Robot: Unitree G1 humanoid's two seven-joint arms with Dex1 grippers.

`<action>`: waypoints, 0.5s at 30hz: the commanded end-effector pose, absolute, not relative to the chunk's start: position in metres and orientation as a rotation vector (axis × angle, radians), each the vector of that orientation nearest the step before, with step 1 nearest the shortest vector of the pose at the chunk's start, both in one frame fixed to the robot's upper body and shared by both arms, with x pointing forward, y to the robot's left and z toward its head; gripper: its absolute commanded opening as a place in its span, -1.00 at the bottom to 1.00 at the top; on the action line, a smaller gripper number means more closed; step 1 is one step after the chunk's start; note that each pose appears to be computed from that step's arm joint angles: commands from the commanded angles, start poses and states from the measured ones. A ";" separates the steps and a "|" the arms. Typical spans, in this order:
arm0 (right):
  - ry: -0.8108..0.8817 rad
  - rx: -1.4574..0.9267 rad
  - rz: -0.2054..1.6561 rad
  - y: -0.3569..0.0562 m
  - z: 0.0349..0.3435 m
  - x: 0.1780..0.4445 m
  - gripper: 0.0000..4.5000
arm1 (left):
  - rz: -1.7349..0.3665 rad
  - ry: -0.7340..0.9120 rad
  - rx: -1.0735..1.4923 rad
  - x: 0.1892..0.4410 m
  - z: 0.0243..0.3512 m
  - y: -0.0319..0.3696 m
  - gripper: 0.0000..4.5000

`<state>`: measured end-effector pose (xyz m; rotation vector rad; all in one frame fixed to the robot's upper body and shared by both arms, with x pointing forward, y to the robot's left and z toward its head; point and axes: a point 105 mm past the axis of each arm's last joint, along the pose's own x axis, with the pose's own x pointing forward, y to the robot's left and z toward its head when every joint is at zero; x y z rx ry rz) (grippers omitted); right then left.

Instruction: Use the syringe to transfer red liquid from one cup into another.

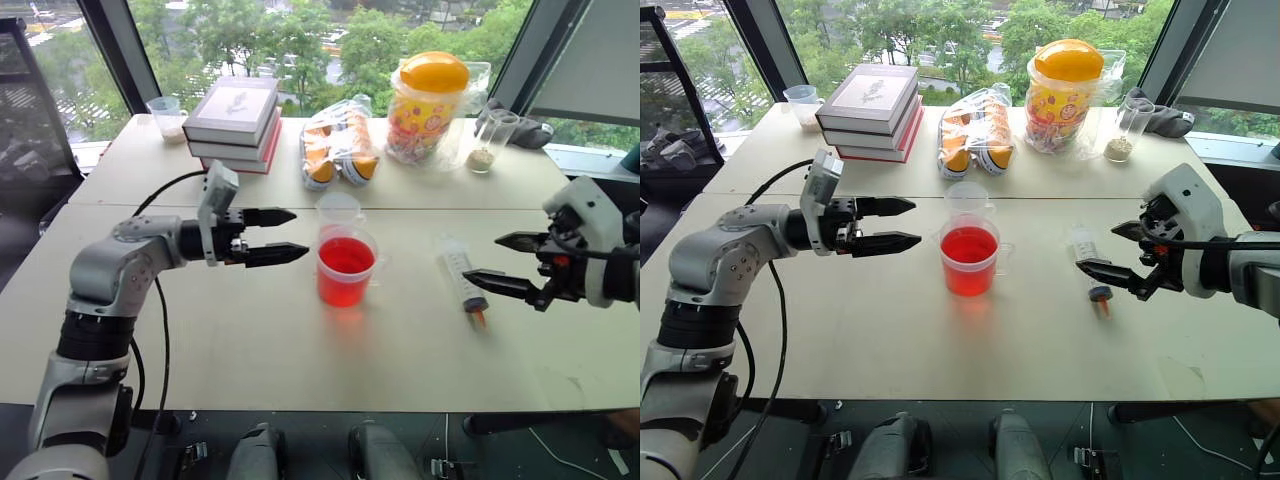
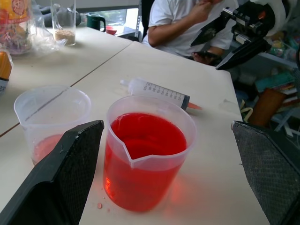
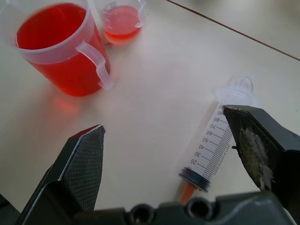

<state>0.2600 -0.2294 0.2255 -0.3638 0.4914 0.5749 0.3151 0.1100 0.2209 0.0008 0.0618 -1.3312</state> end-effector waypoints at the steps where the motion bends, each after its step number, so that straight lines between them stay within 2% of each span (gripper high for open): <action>1: 0.489 -0.343 0.564 -0.228 0.234 0.262 0.95 | -1.365 0.006 0.034 0.313 0.233 0.105 1.00; 9: 0.648 -0.219 0.389 -0.249 0.216 0.292 0.95 | -1.368 0.010 0.056 0.310 0.234 0.105 1.00; 15: 0.767 -0.148 0.338 -0.259 0.198 0.317 0.95 | -1.360 0.026 0.073 0.311 0.231 0.107 1.00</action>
